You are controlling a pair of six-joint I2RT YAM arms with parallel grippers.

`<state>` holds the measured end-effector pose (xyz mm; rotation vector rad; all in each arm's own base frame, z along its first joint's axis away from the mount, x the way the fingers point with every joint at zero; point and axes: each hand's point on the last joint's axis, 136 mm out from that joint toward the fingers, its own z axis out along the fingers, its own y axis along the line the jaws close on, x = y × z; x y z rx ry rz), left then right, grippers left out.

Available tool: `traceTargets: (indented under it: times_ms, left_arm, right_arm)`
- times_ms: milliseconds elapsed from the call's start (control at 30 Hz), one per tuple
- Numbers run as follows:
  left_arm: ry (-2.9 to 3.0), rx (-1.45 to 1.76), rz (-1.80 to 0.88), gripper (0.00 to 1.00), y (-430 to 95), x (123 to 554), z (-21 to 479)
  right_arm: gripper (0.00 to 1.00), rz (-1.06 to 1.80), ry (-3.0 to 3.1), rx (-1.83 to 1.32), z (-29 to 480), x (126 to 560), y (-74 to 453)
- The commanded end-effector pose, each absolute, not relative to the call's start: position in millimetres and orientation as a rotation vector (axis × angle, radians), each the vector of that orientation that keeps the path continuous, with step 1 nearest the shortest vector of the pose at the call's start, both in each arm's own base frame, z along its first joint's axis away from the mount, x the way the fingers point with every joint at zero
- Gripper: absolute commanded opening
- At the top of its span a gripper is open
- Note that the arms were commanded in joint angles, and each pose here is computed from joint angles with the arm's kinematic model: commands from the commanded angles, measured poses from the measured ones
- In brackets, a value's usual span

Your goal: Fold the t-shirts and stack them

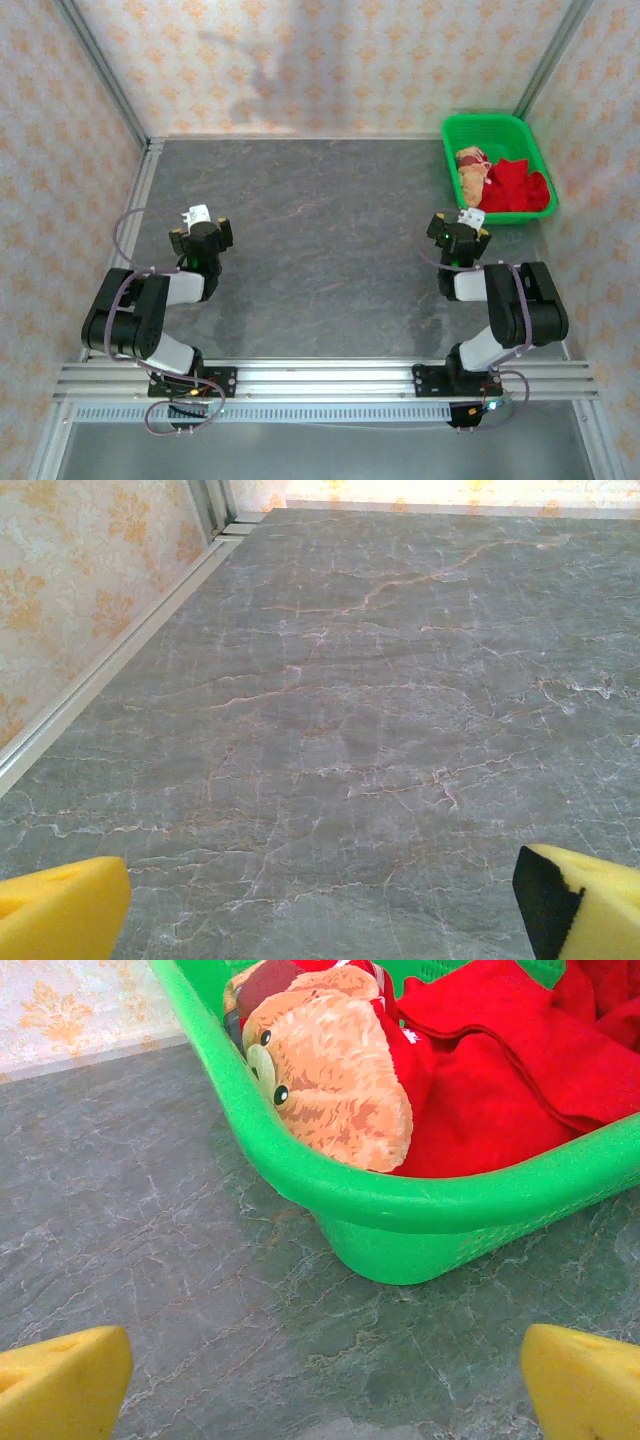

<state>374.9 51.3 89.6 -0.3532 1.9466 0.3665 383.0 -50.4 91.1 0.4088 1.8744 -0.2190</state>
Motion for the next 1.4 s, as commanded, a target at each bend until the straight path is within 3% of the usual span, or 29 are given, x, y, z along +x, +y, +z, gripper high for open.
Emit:
traceTargets:
  times_ms: [0, 900, 1100, 1367]
  left_arm:
    - [1.890, -0.389, 0.378, 1.00, 57.5, 377.0, 103.9]
    - [1.890, -0.361, 0.358, 1.00, 53.2, 378.4, 107.0]
    - [2.019, -0.343, 0.350, 1.00, 43.1, 383.7, 161.7]
    - [1.975, -0.449, 0.167, 1.00, 23.2, 345.4, 238.4]
  right_arm:
    - [0.99, -0.195, 1.851, 0.404, 95.7, 385.3, -46.7]
    - [0.99, -0.180, 1.828, 0.389, 104.7, 383.1, -44.7]
    - [0.98, -0.142, 1.907, 0.408, 147.2, 351.8, -39.5]
    - [0.98, 0.131, 1.951, 0.461, 203.1, 286.1, -13.3]
